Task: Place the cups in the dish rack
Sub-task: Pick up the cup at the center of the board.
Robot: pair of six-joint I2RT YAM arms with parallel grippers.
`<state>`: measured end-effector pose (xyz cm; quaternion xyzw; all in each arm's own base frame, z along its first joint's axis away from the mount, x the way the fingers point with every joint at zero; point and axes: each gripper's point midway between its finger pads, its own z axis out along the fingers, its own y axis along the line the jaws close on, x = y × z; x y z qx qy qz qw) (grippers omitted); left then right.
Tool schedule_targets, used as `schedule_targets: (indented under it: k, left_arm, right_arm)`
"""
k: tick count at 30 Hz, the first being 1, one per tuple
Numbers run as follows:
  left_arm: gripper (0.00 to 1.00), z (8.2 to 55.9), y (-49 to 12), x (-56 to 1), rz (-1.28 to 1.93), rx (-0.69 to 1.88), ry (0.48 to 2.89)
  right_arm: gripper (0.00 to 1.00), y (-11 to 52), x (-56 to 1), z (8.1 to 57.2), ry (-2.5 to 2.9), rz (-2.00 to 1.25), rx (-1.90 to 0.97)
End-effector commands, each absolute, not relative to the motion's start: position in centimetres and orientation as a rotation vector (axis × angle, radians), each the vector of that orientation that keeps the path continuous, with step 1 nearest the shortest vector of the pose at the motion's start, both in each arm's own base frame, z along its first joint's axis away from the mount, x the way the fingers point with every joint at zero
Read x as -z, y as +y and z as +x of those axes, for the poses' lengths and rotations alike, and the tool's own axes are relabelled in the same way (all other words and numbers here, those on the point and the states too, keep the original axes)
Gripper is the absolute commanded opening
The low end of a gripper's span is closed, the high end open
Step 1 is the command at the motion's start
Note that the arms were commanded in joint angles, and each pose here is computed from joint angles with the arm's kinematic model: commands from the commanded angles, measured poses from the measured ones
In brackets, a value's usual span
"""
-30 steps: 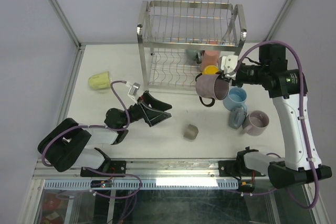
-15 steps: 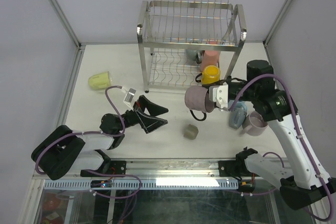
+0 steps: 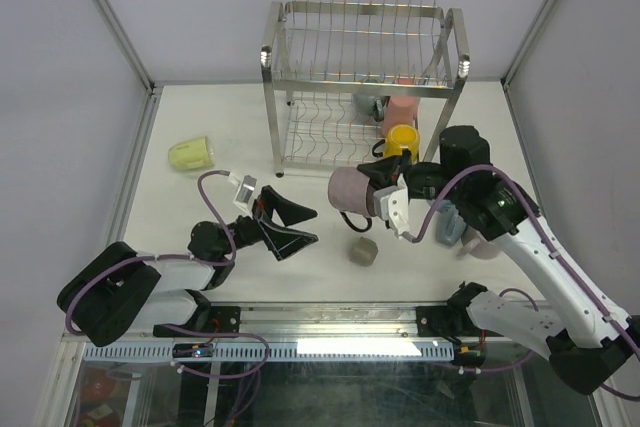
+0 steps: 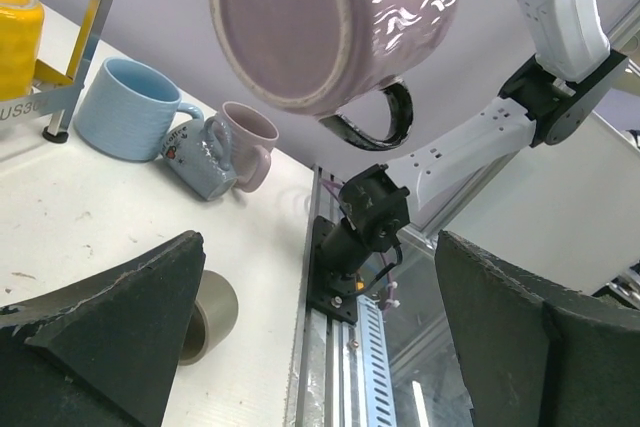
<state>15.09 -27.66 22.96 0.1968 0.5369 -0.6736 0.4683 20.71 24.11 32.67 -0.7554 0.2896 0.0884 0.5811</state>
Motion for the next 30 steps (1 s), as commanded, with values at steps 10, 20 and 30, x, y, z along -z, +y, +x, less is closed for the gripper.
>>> schedule_targets:
  k: [10,20,30]
  left_arm:
    - [0.96,11.3,-27.5,-29.2,0.638,1.522,0.846]
    - [0.94,10.9,-28.4,-31.3,0.649,1.606,0.809]
    - [0.75,9.8,-29.2,-32.7,0.685,1.687,0.777]
  right_arm:
    - [0.0,29.8,-40.1,17.3,0.182,-1.622,-0.05]
    - [0.0,32.0,-40.3,14.0,-0.044,-1.611,-0.003]
    - [0.0,32.6,-41.2,12.7,-0.122,-1.568,0.027]
